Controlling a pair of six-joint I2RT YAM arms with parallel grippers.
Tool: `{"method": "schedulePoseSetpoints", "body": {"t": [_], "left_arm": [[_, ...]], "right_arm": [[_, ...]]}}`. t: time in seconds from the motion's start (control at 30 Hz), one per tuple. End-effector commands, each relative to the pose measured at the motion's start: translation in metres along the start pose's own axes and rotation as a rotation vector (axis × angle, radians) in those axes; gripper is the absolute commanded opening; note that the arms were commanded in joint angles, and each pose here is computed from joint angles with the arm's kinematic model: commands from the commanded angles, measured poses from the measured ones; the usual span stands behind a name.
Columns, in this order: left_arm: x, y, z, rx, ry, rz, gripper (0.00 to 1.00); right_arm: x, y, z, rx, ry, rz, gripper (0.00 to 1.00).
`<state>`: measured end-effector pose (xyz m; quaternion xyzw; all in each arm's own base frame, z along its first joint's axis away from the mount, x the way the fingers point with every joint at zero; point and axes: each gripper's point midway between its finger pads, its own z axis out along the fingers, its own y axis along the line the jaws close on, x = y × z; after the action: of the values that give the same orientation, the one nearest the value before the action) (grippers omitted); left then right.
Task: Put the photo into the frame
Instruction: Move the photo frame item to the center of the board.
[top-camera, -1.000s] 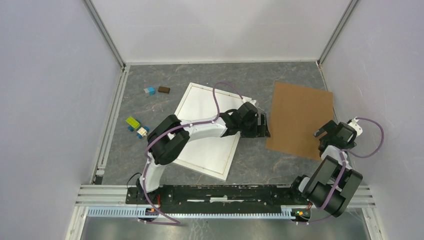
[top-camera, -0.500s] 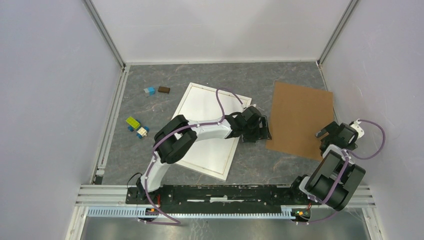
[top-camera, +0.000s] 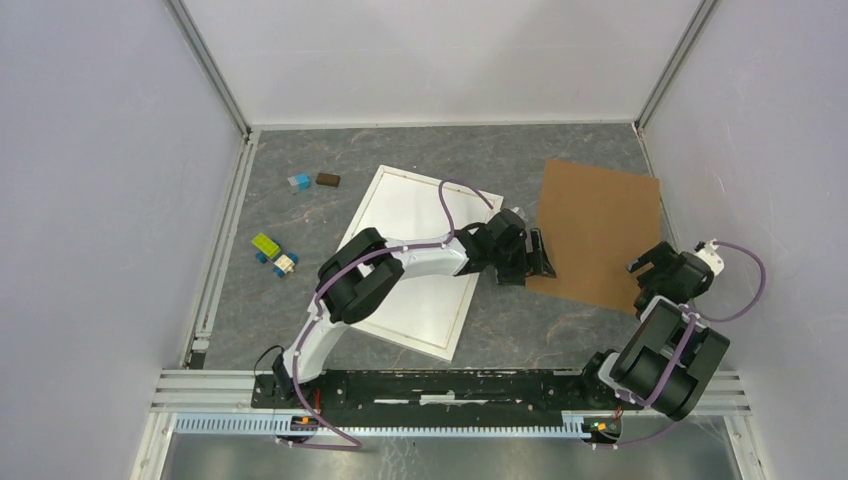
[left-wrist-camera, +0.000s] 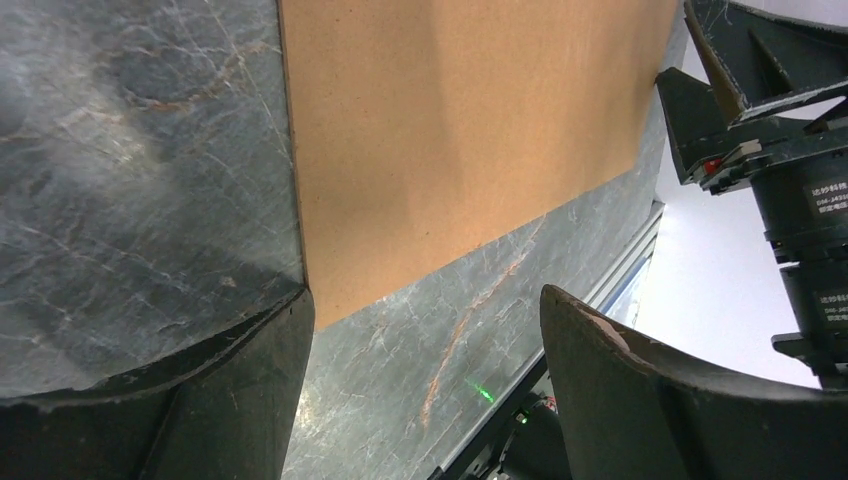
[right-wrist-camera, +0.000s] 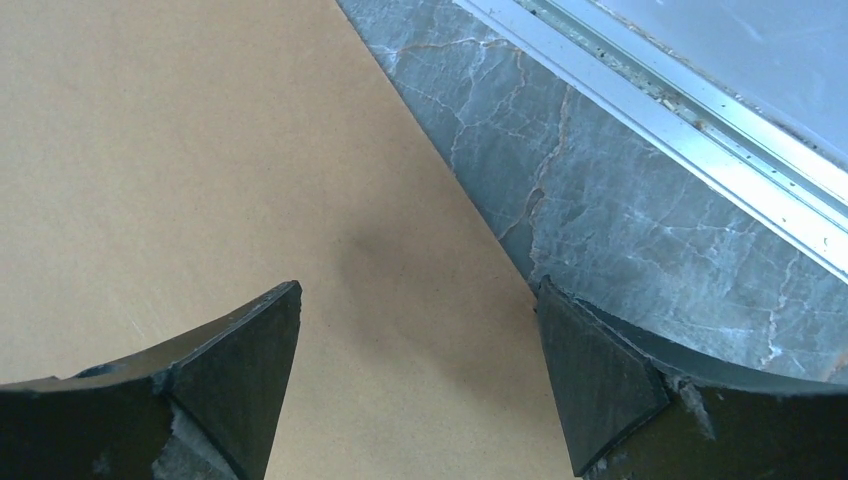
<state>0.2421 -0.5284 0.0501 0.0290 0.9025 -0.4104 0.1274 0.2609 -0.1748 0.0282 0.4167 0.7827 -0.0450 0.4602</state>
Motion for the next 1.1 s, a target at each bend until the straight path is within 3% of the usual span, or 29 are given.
{"method": "schedulePoseSetpoints", "body": {"t": [0.0,0.27,0.53,0.8,1.07], "left_arm": [[-0.013,-0.033,-0.001,0.124,-0.006,-0.034,0.88],[-0.043,-0.082,-0.06,0.241,-0.096,0.01,0.88],[-0.046,-0.092,-0.094,0.256,-0.136,0.028,0.88],[-0.048,-0.08,-0.117,0.245,-0.17,-0.012,0.88],[-0.052,-0.041,-0.133,0.195,-0.204,-0.056,0.88]], "right_arm": [[0.051,0.029,-0.009,-0.142,0.175,0.044,0.91],[0.064,0.054,-0.014,-0.239,0.221,0.01,0.89],[0.077,0.067,-0.02,-0.285,0.25,-0.02,0.89],[0.09,0.086,-0.028,-0.357,0.285,-0.077,0.89],[0.104,0.105,-0.036,-0.412,0.317,-0.135,0.89]]}}
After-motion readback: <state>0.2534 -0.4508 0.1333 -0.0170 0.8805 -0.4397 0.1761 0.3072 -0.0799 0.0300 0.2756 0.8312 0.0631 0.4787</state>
